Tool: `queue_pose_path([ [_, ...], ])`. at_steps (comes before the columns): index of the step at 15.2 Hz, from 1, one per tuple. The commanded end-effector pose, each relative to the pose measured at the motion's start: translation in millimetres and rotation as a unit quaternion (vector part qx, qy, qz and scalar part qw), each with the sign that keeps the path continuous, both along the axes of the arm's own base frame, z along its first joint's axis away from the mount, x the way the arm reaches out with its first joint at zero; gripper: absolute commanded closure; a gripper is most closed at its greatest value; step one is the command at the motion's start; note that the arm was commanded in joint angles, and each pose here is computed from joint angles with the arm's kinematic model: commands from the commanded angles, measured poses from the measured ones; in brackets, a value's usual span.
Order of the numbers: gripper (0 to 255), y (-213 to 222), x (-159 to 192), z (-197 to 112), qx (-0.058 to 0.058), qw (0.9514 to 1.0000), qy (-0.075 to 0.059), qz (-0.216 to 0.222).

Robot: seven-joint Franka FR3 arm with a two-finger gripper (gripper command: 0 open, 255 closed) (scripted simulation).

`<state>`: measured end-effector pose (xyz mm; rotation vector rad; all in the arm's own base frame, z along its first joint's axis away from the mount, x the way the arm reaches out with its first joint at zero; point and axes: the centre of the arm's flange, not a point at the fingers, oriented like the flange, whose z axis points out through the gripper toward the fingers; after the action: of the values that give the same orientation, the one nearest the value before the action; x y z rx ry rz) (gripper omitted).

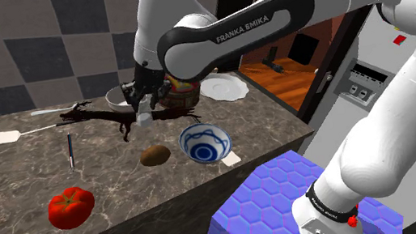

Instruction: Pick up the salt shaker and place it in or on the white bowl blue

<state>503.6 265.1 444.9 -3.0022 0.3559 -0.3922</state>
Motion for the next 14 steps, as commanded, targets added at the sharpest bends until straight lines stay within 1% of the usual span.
queue_pose_path([
  [1, 255, -0.3, -0.6, 10.6, 0.000, 1.0000, 0.000, 0.000],
  [7, 255, -0.3, -0.6, 41.2, 0.000, 1.0000, 0.000, 0.000],
  [14, 255, -50.2, -78.0, 47.8, 0.000, 1.0000, 0.000, 0.000],
])
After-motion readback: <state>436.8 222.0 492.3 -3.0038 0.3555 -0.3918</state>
